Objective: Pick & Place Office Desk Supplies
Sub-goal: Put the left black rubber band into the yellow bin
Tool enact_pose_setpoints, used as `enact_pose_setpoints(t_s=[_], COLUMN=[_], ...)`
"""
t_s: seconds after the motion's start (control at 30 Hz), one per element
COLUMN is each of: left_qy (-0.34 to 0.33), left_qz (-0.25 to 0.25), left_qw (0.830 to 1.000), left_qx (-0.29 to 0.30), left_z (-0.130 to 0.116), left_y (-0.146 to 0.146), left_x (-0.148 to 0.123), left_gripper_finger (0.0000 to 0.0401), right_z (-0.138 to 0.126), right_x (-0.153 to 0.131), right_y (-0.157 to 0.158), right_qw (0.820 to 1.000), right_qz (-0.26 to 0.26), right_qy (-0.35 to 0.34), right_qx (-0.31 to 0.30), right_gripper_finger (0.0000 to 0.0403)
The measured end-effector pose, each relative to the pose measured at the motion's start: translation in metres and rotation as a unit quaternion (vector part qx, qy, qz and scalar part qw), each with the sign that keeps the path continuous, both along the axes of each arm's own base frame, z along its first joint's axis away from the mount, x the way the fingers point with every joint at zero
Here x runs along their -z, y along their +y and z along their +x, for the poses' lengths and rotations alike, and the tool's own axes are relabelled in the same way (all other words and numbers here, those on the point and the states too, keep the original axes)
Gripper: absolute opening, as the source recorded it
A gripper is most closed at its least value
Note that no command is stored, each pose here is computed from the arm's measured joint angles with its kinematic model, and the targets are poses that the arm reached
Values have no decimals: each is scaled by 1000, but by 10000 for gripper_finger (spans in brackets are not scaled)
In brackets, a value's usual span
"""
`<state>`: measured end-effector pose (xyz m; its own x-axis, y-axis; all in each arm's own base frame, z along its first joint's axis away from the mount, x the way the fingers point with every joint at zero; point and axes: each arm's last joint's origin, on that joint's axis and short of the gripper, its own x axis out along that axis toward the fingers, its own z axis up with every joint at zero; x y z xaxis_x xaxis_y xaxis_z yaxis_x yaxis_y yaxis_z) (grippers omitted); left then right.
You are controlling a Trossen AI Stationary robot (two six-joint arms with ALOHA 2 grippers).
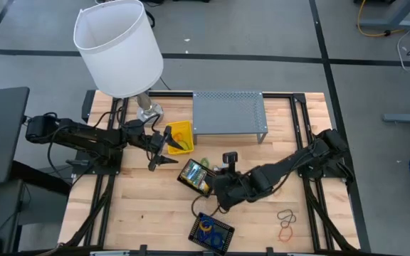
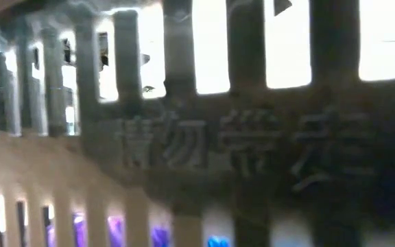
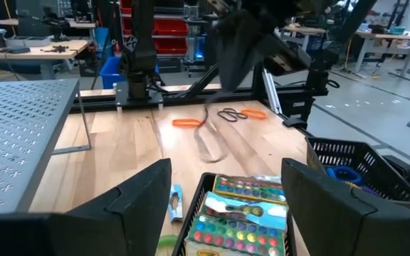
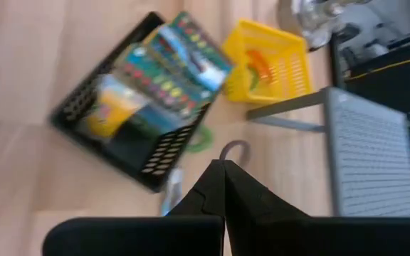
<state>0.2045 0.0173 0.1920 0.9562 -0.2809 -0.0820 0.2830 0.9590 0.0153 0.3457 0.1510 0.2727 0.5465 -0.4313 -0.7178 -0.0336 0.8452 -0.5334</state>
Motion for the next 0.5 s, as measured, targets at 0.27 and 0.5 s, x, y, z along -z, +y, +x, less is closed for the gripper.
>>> enact_pose_setpoints(t_s=[0.27,0.5], left_qy=[-51,-85], left_qz=[-3,-4], left_qw=[998,996], left_qx=[23,28], left_z=[1,1], left_y=[-6,-19], left_x=[-10,-17], left_gripper_finger=[267,267], right_z=[21,40], right_x=[-19,-32], right_y=[-18,-29], right_qw=[998,993], right_qz=[-36,-35], right_qy=[-37,-90], right_qx=[-26,-75], right_gripper_finger=[0,0])
